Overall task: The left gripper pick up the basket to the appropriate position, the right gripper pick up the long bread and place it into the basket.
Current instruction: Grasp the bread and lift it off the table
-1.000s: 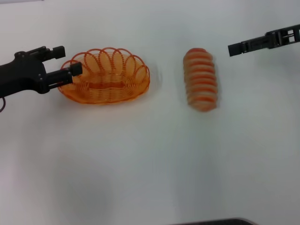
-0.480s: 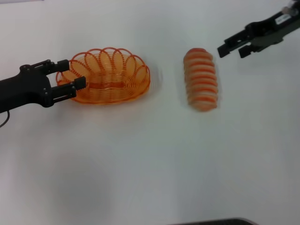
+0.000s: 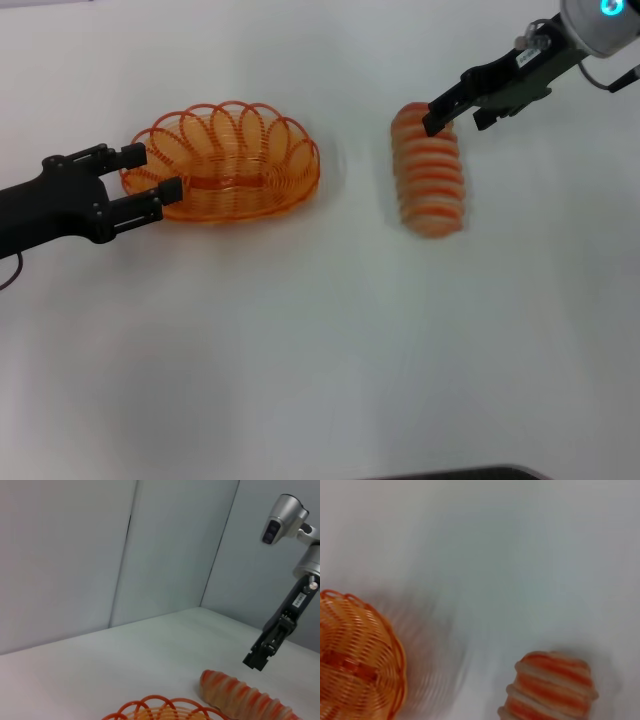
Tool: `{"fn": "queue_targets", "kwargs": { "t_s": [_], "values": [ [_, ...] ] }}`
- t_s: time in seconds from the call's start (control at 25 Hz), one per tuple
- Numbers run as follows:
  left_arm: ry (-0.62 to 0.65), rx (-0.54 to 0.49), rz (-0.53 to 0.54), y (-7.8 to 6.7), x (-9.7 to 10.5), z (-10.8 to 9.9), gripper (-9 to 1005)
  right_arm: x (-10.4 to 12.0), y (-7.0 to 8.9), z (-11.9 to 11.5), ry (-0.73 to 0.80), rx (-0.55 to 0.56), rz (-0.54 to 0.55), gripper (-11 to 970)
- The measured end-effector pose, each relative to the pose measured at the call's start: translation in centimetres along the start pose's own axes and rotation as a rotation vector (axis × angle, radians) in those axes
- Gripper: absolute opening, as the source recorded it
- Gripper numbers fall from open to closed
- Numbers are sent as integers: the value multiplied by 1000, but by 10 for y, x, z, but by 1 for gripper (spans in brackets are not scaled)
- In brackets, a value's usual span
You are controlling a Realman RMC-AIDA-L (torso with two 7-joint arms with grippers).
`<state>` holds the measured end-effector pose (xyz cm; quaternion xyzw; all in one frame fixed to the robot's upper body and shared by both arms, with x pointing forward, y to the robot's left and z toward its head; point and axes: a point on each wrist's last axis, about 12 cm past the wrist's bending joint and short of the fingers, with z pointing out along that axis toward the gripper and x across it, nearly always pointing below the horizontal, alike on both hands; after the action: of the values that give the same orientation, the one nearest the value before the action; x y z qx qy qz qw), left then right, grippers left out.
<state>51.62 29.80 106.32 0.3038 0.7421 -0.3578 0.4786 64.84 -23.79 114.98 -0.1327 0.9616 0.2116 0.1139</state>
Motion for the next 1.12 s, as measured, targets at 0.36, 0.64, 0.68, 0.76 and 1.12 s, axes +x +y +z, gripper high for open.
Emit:
{"fn": "queue_targets", "kwargs": {
  "t_s": [0.36,0.64,0.68,0.76,1.12],
  "values": [
    [0,3,-7,-2,3,1,717,-6,15,23,5,26,-36,854],
    [-4,-3,-11,-3,3,1,716,-7,28,38,26,48,-78,850],
    [-5,-3,-11,-3,4,1,716,-7,29,40,30,56,-85,849],
    [-4,-4,-11,-3,4,0,716,-6,31,43,37,69,-97,848],
    [5,-25,-12,-1,6,0,708,-5,31,45,52,96,-127,654]
  ]
}}
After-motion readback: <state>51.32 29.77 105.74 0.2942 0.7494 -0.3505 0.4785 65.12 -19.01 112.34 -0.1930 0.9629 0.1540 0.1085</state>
